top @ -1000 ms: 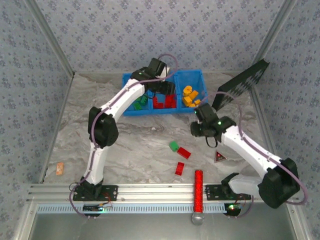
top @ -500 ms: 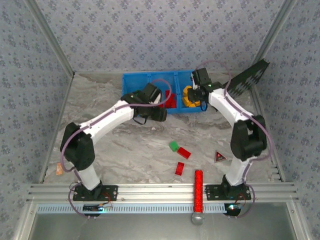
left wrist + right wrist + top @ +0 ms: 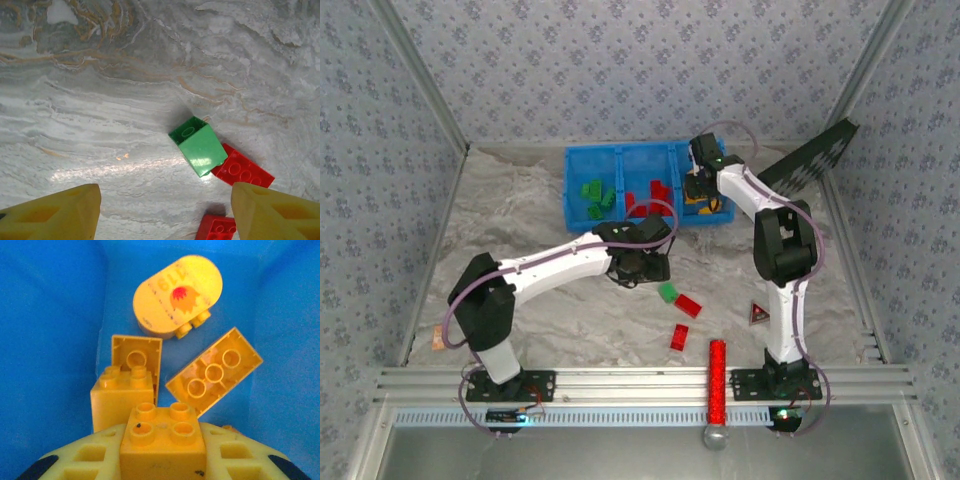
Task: Sort the legos into containers by color
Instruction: Place the lego in the container, then pick up the lego from the middle-left of the table.
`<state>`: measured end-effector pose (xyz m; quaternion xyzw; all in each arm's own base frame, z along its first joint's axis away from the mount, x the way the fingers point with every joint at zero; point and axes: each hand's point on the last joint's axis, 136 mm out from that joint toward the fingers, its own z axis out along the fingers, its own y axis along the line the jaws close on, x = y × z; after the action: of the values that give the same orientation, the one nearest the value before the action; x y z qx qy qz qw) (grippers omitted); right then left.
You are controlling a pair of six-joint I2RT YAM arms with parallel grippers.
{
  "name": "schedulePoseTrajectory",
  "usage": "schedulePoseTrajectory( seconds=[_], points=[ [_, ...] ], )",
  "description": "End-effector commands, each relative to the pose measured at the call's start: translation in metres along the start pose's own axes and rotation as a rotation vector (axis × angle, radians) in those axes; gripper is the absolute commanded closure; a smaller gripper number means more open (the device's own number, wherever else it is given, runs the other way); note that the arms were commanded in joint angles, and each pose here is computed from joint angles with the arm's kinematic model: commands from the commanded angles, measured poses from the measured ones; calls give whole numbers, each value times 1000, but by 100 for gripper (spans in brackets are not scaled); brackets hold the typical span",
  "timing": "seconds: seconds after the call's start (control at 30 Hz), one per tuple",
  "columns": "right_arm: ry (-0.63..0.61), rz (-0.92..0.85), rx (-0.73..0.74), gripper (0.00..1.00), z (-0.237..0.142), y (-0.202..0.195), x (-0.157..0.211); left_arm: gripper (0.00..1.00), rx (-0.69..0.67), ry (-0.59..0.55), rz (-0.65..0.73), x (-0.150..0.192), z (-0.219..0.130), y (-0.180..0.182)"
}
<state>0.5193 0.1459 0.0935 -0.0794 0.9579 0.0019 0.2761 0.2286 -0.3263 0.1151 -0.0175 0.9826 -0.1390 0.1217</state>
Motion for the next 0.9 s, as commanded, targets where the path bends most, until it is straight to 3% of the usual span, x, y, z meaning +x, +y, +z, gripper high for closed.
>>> schedulePoseTrajectory(
  seconds=[0.0, 0.27, 0.4, 0.87],
  points=[
    [11, -1, 21, 66, 1, -12, -4, 28, -25, -12, -117, -1, 7, 1],
    [-15, 16, -2, 47, -11, -15, -12, 28, 1, 71, -165, 14, 28, -16],
    [-42, 32, -25, 40, -23, -18, -21, 22, -35, 122, -194, 23, 38, -16],
    [-130, 8, -104, 34, -85, -13, -33, 23, -51, 207, -239, 41, 72, -29]
  ],
)
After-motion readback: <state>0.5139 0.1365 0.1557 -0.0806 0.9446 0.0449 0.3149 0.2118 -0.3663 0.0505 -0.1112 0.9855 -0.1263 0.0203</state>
